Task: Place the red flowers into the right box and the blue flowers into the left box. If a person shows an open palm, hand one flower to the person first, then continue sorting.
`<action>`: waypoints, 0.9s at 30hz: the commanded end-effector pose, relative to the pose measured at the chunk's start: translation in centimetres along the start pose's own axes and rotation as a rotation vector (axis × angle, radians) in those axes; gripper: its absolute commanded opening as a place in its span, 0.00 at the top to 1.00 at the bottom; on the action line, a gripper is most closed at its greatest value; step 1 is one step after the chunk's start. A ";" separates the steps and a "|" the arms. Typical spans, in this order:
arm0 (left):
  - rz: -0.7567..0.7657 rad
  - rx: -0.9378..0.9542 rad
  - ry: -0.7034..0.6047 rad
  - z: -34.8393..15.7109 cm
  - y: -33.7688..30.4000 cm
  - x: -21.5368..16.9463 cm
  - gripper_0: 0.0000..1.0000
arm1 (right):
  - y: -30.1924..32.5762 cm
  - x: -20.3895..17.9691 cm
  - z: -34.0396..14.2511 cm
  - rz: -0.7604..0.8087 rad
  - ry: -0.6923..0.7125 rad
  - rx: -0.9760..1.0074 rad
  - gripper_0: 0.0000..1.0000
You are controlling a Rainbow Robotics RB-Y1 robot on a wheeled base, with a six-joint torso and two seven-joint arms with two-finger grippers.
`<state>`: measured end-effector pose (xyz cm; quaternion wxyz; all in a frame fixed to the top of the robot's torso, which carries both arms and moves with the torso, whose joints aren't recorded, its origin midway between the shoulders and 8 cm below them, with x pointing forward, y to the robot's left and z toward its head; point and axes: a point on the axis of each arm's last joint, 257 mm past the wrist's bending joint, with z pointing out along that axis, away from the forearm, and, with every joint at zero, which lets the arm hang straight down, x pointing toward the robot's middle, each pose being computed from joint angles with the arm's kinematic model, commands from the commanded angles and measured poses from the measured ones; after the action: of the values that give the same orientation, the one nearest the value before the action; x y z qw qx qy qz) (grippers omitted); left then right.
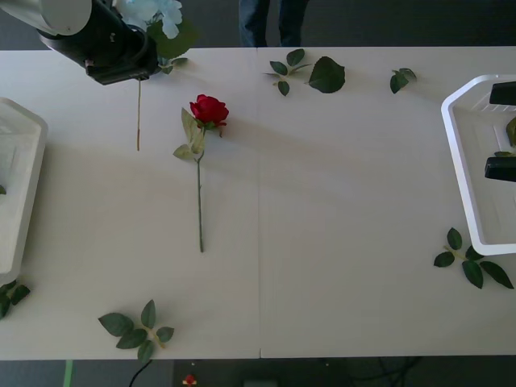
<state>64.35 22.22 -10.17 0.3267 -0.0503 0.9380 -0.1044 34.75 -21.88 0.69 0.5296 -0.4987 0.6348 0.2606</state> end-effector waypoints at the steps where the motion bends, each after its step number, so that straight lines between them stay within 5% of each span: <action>1: -0.010 0.022 -0.084 -4.0 -0.1 -4.5 1.00 | 0.7 -0.5 -0.2 -0.060 0.034 -0.022 0.00; 16: -0.015 0.016 -0.086 -4.0 0.4 -4.6 1.00 | 0.7 -0.5 -0.2 -0.060 0.034 -0.022 0.00; 27: -0.041 0.074 -0.210 -5.4 0.0 -8.5 1.00 | 0.7 -0.5 -0.2 -0.060 0.034 -0.022 0.00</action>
<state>65.97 22.17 -7.49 0.3673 -0.0565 0.9193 -0.1299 34.75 -21.88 0.69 0.5295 -0.4987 0.6348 0.2606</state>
